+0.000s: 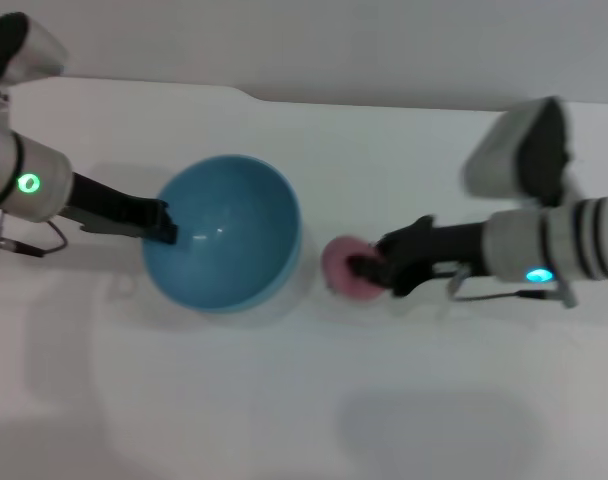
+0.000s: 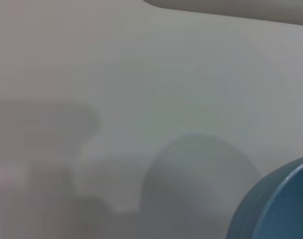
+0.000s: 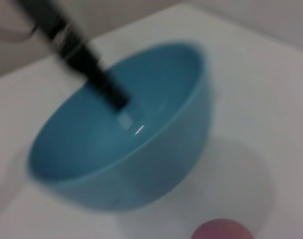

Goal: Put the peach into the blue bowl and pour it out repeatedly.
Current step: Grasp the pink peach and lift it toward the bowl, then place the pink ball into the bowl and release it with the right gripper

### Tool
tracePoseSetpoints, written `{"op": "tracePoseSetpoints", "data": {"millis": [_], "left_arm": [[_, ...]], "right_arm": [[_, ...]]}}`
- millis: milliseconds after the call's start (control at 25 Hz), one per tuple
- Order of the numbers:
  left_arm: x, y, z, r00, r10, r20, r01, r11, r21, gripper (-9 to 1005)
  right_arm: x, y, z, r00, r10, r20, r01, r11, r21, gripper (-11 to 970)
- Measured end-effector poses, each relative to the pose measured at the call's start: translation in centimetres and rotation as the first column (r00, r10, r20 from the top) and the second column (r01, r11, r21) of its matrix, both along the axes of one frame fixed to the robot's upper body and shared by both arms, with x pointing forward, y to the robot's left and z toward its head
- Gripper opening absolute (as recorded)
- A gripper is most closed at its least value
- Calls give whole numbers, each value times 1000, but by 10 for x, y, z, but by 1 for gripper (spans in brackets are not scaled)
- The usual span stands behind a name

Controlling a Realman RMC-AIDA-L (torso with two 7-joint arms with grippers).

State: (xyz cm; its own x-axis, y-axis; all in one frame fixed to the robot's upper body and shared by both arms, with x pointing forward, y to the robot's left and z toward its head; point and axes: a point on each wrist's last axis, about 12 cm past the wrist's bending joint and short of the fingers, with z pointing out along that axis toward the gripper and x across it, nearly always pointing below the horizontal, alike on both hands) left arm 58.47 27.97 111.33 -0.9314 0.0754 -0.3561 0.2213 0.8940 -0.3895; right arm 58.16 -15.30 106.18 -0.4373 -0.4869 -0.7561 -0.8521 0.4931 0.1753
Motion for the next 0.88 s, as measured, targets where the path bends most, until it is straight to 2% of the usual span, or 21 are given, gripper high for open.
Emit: {"op": "tracePoseSetpoints", "data": {"millis": [280,520,640,800,880], "left_arm": [[9,-29,-9,996,-87,-27,88,996,31,-1],[15,-69,-11,992,-125,1,125,990,58,0],[16,-95,-11,983,-184,17,183,981,67,0],[12,-131,-14,961,-273,41,269,959,83,0],[11,-136,-14,956,-292,43,287,954,87,-1]], "right_arm": [[8,-73,17,980,-192,45,186,976,116,131],[5,-127,41,948,-305,89,286,942,177,84],[0,-137,55,958,-268,97,245,948,204,74],[-8,-133,74,985,-143,101,116,963,242,60],[-11,-127,81,991,-79,107,52,970,239,53]]}}
